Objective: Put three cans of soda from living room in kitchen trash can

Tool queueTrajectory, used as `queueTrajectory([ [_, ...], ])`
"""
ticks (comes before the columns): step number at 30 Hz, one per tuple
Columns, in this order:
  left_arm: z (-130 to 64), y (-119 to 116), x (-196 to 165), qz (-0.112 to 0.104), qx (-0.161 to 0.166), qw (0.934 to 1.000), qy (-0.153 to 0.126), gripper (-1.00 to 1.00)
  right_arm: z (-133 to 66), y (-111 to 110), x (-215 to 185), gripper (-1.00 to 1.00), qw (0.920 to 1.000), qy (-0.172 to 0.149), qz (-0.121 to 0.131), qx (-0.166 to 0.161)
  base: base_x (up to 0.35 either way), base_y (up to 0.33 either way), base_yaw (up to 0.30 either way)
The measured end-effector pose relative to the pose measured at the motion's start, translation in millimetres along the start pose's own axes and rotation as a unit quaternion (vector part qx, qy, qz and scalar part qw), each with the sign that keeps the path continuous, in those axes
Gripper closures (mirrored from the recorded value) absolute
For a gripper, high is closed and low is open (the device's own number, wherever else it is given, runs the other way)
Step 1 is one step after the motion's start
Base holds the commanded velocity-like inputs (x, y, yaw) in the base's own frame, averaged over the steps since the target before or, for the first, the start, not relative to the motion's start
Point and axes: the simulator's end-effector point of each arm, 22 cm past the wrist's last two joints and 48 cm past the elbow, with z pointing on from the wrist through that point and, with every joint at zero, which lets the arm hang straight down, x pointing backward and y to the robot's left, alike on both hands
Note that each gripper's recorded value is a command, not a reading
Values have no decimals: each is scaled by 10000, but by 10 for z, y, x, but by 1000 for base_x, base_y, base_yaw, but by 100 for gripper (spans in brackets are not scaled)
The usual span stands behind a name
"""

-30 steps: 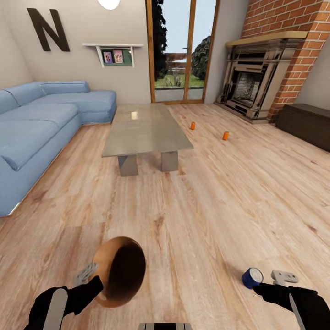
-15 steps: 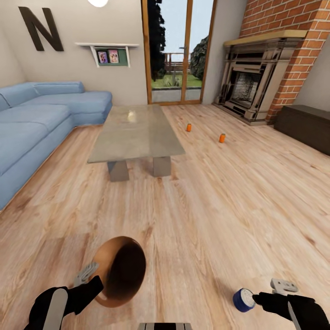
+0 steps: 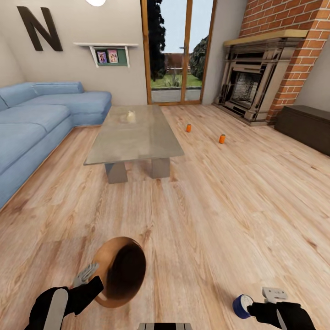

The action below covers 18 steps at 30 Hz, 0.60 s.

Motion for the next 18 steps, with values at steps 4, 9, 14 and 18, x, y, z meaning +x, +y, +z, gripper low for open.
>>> queueTrajectory([
  [4, 0, -17, 0, -22, 36, 10000, -1, 100, 1, -5, -1, -100, 10000, 12, 14, 7, 304, 0, 0],
  [9, 4, -33, 9, 3, 43, 10000, 11, 100, 4, -10, 4, -100, 10000, 24, 14, 12, 163, 0, 0],
  [14, 12, -67, 26, 51, 61, 10000, 31, 100, 30, -15, 67, -100, 9999, 100, 24, 13, 37, 0, 0],
  [18, 13, -67, 29, 70, 50, 10000, 34, 100, 77, -10, 175, -100, 9997, 223, 30, 5, 10, 0, 0],
])
